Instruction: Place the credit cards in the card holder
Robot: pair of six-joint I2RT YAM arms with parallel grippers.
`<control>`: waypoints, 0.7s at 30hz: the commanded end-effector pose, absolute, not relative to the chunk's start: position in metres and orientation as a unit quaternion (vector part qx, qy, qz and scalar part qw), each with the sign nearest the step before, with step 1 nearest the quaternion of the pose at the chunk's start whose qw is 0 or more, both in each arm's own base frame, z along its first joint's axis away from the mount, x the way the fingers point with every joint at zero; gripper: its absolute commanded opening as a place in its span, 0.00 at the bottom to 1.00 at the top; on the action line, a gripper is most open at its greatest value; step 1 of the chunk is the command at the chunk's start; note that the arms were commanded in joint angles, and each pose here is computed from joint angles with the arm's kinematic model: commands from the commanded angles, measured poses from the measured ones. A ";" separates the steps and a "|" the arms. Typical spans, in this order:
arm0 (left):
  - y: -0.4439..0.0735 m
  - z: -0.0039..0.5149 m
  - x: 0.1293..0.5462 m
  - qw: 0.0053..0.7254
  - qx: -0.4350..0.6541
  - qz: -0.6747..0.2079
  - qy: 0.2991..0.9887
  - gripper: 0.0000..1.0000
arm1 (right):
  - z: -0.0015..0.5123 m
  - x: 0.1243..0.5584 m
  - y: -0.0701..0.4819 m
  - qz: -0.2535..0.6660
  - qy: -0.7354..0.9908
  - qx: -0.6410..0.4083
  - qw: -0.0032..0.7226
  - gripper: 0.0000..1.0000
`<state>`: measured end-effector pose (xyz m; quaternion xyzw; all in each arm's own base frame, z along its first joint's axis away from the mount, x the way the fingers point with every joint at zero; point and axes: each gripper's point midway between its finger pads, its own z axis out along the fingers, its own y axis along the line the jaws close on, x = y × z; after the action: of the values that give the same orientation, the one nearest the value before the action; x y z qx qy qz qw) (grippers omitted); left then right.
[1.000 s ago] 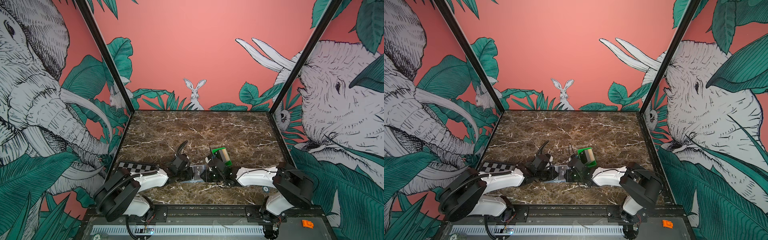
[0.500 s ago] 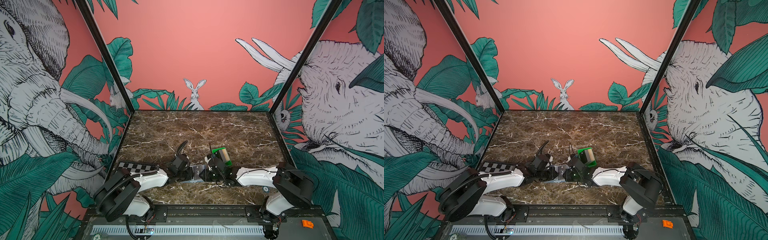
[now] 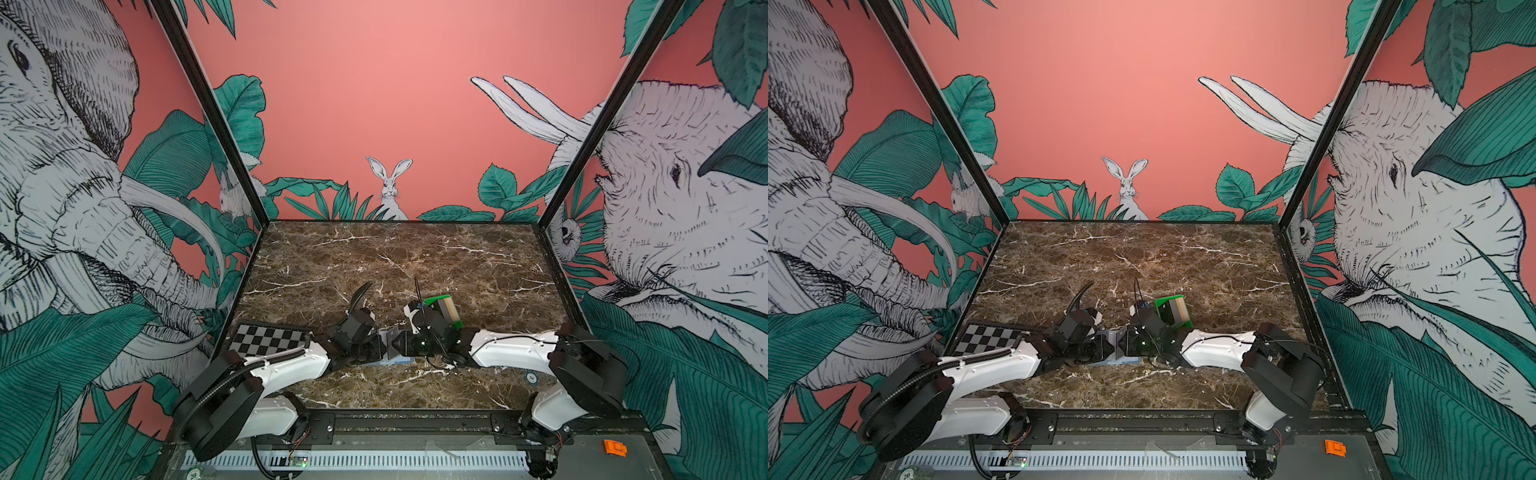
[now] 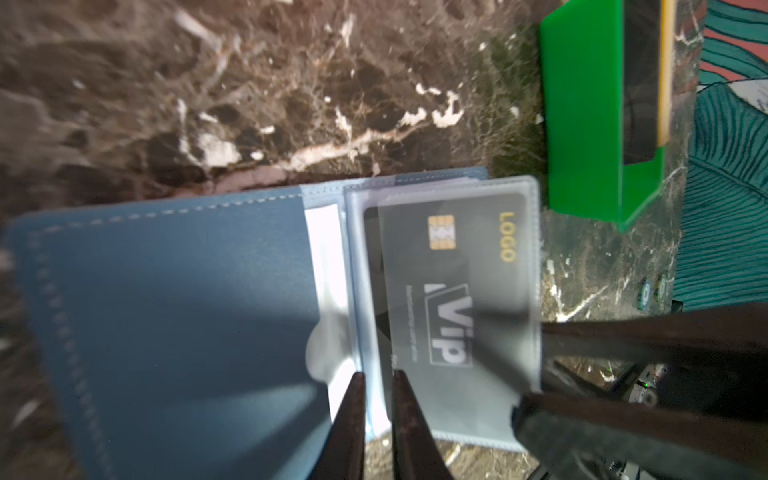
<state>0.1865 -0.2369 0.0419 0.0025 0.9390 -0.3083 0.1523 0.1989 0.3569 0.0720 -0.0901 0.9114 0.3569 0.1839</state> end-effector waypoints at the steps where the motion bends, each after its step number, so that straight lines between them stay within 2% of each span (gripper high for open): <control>1: -0.230 0.056 0.189 0.165 0.008 -0.292 0.942 0.18 | 0.075 0.200 0.362 0.349 0.912 -0.102 0.190 0.26; 13: -0.179 0.087 0.197 0.211 -0.045 -0.300 0.929 0.20 | 0.089 0.191 0.400 0.369 0.899 -0.143 0.186 0.27; 17: -0.179 0.100 0.195 0.230 -0.041 -0.322 0.918 0.23 | 0.101 0.187 0.412 0.376 0.888 -0.173 0.199 0.27; 21: -0.188 0.102 0.196 0.235 -0.046 -0.361 0.902 0.26 | 0.104 0.192 0.399 0.362 0.888 -0.168 0.229 0.27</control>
<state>0.2008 -0.1861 0.1096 -0.0422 0.9046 -0.3458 0.2456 0.1872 0.4038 0.0960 -0.1596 0.8941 0.3691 0.1974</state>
